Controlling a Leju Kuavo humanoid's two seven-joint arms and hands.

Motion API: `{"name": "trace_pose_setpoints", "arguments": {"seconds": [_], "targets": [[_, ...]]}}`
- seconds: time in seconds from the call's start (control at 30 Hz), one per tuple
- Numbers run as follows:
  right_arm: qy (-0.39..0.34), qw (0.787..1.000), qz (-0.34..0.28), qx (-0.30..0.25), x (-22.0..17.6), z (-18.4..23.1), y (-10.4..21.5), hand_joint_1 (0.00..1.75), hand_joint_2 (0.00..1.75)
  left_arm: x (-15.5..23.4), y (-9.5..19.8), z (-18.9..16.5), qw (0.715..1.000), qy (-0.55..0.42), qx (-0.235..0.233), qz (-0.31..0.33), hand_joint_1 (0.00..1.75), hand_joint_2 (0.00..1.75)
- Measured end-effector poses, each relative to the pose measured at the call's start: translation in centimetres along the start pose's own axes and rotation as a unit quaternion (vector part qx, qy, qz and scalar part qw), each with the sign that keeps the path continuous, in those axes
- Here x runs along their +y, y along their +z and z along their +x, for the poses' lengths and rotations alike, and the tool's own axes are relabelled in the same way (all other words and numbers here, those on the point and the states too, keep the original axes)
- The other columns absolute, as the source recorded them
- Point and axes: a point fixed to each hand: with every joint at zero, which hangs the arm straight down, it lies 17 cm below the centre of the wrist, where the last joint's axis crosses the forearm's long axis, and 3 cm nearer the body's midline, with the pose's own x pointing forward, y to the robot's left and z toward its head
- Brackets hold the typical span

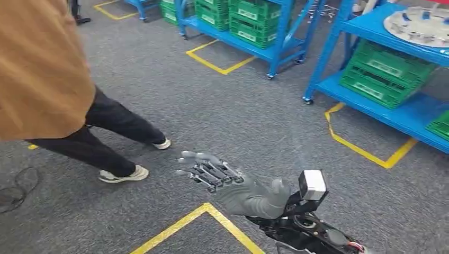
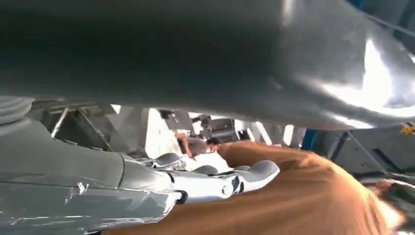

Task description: Take the parts from the cabinet and place them on the table.

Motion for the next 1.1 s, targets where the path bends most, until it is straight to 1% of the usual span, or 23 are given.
{"name": "trace_pose_setpoints", "arguments": {"seconds": [0.2, 0.37, 1.1], "targets": [[0.0, 1.0, -0.001, 0.002, -0.08, -0.13, 0.03, 0.0, 0.0, -0.02, 0.0, -0.68, 1.0, 0.0, 0.005, 0.0, 0.0, 0.0], [0.0, 1.0, -0.001, 0.003, -0.12, -0.22, 0.05, 0.0, 0.0, 0.3, -0.04, -0.5, 1.0, 0.0, 0.004, 0.002, 0.0, 0.0], [-0.001, 1.0, 0.005, 0.003, -0.13, -0.4, -0.19, 0.0, 0.0, -0.57, 0.07, -0.32, 1.0, 0.012, 0.007, -0.004, 0.0, 0.0]]}}
